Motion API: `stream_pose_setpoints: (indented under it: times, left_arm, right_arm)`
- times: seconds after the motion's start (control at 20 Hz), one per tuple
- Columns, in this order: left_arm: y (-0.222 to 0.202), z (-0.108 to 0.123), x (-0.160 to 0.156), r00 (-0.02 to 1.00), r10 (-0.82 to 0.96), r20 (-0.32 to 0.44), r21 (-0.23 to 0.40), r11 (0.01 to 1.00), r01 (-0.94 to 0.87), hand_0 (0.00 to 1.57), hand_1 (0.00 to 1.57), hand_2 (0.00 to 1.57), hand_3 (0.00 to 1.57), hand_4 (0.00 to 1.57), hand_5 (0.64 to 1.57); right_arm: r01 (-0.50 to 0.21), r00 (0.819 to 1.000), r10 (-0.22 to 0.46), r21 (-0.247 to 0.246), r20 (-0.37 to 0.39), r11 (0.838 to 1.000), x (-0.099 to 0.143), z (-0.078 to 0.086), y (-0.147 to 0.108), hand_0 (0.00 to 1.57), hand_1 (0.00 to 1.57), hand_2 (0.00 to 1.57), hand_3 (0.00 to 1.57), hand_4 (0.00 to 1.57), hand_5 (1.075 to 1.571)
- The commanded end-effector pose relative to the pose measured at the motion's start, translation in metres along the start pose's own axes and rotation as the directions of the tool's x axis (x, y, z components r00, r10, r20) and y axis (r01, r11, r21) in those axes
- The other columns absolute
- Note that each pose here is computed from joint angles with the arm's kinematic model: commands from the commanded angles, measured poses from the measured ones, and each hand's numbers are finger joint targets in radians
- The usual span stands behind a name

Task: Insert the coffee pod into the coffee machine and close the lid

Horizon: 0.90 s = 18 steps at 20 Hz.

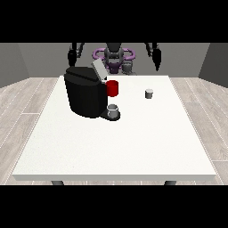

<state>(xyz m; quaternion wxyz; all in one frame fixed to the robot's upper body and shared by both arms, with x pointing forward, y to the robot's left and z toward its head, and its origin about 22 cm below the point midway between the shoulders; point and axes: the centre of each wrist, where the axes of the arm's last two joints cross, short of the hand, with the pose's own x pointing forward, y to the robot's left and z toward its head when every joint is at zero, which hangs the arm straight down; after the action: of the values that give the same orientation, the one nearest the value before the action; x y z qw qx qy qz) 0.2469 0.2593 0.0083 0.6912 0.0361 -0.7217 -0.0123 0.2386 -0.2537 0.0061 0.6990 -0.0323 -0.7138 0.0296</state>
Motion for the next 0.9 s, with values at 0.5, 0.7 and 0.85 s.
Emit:
stream_pose_setpoints:
  times: [0.5, 0.7, 0.85]
  left_arm:
    - [0.046, 0.027, -0.005, 0.938, -0.324, 0.122, -0.294, 0.891, 0.346, 0.0, 0.0, 0.0, 0.0, 0.0, 1.571]
    - [0.059, -0.002, -0.001, 0.892, -0.423, 0.162, -0.263, 0.852, 0.452, 0.0, 0.0, 0.0, 0.0, 0.0, 1.571]
    - [0.08, -0.026, 0.015, 0.864, -0.495, 0.093, -0.241, 0.831, 0.502, 0.0, 0.0, 0.0, 0.0, 0.0, 1.571]
  right_arm:
    - [-0.14, 0.989, 0.129, -0.196, -0.067, 0.971, -0.025, 0.012, -0.011, 0.0, 0.0, 0.0, 0.0, 0.0, 1.571]
    - [-0.147, 0.989, 0.149, -0.166, 0.0, 0.975, 0.01, -0.019, 0.008, 0.0, 0.0, 0.0, 0.0, 0.0, 1.571]
    - [-0.125, 0.99, 0.133, -0.129, 0.048, 0.984, 0.013, -0.018, 0.039, 0.0, 0.0, 0.0, 0.0, 0.0, 1.571]
